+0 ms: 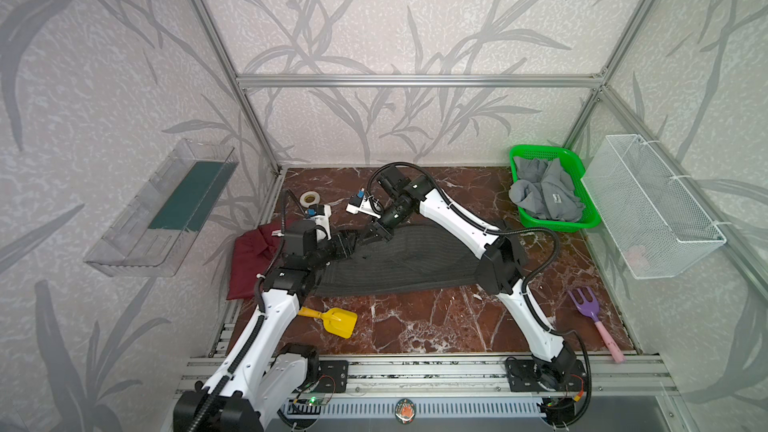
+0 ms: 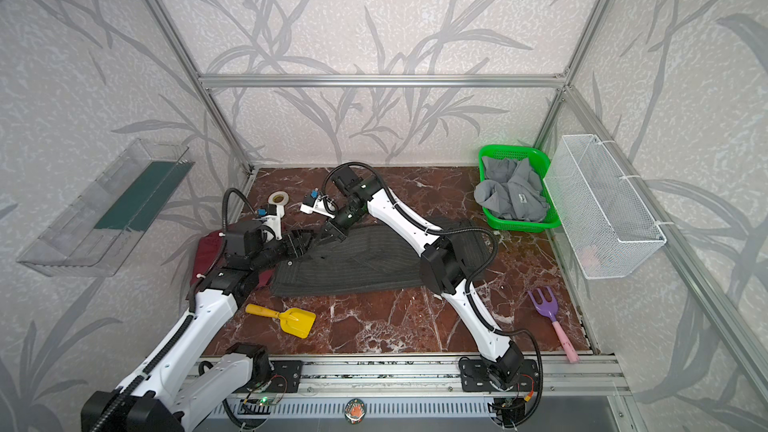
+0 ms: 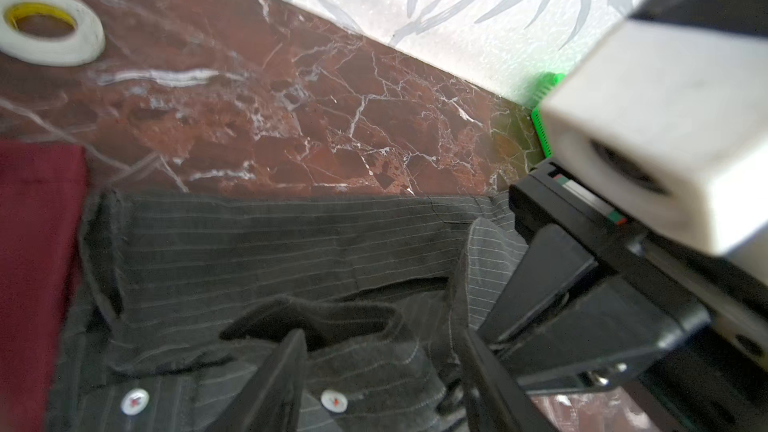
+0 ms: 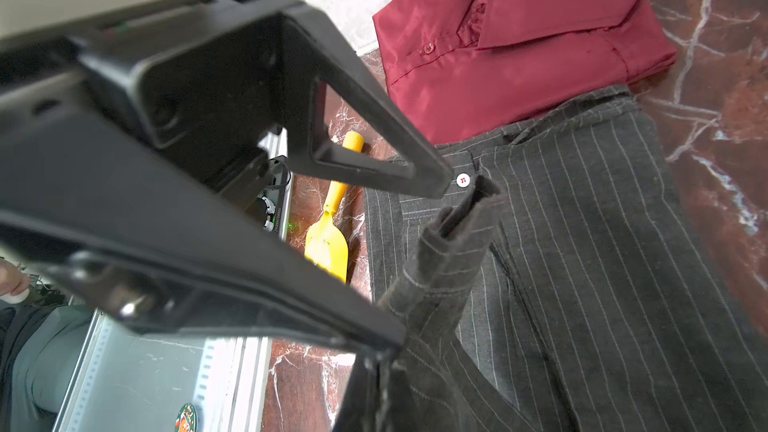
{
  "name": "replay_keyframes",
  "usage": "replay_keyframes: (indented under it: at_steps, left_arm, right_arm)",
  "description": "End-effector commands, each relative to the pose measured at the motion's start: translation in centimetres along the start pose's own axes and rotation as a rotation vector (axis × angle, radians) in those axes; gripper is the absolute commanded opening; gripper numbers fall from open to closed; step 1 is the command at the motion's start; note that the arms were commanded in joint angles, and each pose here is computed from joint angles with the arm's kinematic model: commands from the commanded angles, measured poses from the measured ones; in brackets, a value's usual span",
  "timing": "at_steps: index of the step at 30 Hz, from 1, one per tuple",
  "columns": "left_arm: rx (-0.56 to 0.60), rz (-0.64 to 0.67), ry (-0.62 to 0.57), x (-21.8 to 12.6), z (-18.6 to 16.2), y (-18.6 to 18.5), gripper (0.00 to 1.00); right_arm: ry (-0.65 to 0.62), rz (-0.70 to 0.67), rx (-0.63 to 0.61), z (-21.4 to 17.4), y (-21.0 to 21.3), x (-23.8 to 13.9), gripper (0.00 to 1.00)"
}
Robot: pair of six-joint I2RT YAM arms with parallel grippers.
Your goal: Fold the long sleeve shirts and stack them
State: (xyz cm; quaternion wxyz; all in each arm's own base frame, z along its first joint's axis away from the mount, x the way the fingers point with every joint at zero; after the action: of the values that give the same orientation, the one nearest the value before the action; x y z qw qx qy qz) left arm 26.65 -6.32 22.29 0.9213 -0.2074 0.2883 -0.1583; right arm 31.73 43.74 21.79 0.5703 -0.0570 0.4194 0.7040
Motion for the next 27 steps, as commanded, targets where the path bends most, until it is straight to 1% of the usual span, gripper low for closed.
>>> replay_keyframes:
  at_steps: [1,4,5,6,8,10,11,14,17,19,21,23,24,25,27]
  left_arm:
    - [-0.002,-0.046,0.008,-0.2,0.1,-0.5,0.43]
    - [-0.005,-0.043,0.029,-0.1,-0.2,-0.4,0.34]
    - [-0.001,-0.043,0.033,-0.1,-0.2,-0.4,0.29]
    - [0.000,-0.042,0.035,0.0,-0.2,-0.4,0.26]
    - [-0.005,-0.036,0.048,0.2,-0.2,-0.3,0.24]
    - [-0.005,-0.036,0.063,0.4,-0.3,-0.2,0.17]
    - [-0.005,-0.031,0.070,0.5,-0.2,-0.2,0.16]
    - [-0.005,-0.016,0.072,0.5,-0.1,0.0,0.16]
    - [0.001,0.002,0.045,0.2,0.3,0.1,0.12]
    - [0.000,0.018,0.025,-0.1,0.5,0.3,0.00]
    - [-0.002,0.041,0.017,-0.4,0.6,0.4,0.00]
    - [-0.009,0.103,-0.004,-0.9,0.9,1.0,0.00]
    - [-0.011,0.136,-0.014,-1.3,0.9,1.3,0.02]
    - [-0.007,0.181,-0.026,-1.7,1.0,1.7,0.07]
    - [0.001,0.265,-0.052,-2.7,1.2,2.4,0.27]
  right_arm:
    - [-0.011,-0.006,-0.026,0.8,1.7,-1.6,0.00]
    - [-0.011,-0.019,-0.022,0.8,1.6,-1.7,0.00]
    - [-0.012,-0.023,-0.021,0.8,1.5,-1.7,0.00]
    - [-0.012,-0.025,-0.019,0.8,1.5,-1.7,0.00]
    - [-0.015,-0.024,-0.019,0.9,1.5,-1.7,0.00]
    - [-0.016,-0.022,-0.017,0.9,1.6,-1.7,0.00]
    - [-0.016,-0.021,-0.017,0.9,1.6,-1.7,0.00]
    - [-0.017,-0.016,-0.018,1.0,1.7,-1.7,0.00]
    - [-0.013,-0.017,-0.018,0.9,1.7,-1.7,0.00]
    - [-0.007,-0.018,-0.013,0.7,1.6,-1.6,0.00]
    - [-0.005,-0.020,-0.008,0.7,1.4,-1.5,0.00]
    - [-0.008,-0.013,-0.006,0.7,1.3,-1.2,0.00]
    - [-0.008,-0.007,-0.005,0.7,1.3,-1.2,0.00]
    - [-0.011,0.002,-0.004,0.7,1.3,-1.1,0.00]
    - [-0.010,0.007,-0.006,0.7,1.4,-1.0,0.00]
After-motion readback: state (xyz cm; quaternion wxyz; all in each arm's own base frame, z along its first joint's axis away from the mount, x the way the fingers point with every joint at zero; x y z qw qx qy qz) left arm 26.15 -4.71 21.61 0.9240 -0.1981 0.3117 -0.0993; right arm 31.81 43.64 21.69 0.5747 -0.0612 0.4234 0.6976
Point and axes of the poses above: each gripper's point midway between its finger pads, its own x axis out along the fingers, its own y axis along the line the jaws close on, z = x × y, the point moved 6 cm from there along -x, back along the fingers, and after that the axes turned 4 degrees about x, right-handed, at the moved point
